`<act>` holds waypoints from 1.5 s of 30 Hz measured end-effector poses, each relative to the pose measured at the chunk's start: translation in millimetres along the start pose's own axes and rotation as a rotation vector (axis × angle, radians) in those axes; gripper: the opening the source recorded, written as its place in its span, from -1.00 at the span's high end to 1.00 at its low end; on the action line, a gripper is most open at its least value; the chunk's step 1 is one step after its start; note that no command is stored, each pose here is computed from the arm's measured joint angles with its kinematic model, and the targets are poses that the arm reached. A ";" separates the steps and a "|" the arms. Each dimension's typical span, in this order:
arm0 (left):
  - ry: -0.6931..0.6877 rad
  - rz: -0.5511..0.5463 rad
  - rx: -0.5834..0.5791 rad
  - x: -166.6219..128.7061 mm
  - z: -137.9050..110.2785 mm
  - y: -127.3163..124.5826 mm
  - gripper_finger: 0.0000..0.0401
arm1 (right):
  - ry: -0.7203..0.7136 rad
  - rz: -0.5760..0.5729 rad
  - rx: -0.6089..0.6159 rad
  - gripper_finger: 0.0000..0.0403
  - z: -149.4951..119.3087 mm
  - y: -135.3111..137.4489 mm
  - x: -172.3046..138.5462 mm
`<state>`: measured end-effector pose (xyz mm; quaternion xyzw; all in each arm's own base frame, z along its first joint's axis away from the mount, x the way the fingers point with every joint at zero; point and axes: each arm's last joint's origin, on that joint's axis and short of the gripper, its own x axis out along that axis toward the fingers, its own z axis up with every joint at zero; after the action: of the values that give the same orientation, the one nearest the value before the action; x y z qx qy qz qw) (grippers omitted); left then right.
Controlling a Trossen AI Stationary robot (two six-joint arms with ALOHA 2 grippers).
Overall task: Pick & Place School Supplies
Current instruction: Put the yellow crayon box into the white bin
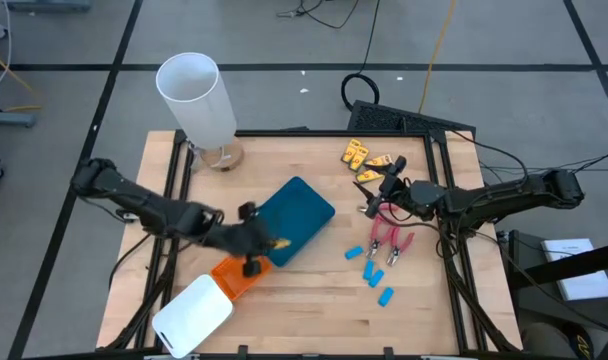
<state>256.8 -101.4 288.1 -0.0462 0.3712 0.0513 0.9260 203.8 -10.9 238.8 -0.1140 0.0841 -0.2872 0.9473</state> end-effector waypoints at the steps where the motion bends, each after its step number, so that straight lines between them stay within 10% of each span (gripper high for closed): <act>1: 0.021 0.000 -0.015 -3.6 -5.7 -5.9 0.64 | -0.002 0.000 0.001 -0.28 0.2 0.0 0.0; 28: 0.484 0.023 -0.741 -110.5 -120.9 -72.1 0.59 | -0.134 -0.029 0.014 -0.26 14.9 -3.7 -1.1; 45: 0.492 0.021 -0.817 -124.0 -134.5 -78.2 0.24 | -0.126 -0.021 0.089 -0.26 13.9 -3.3 -0.8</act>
<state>86.0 -203.0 280.8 -0.4137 0.5293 0.1899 0.7160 204.5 -10.8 253.1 -0.0902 0.0103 -0.2928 0.9518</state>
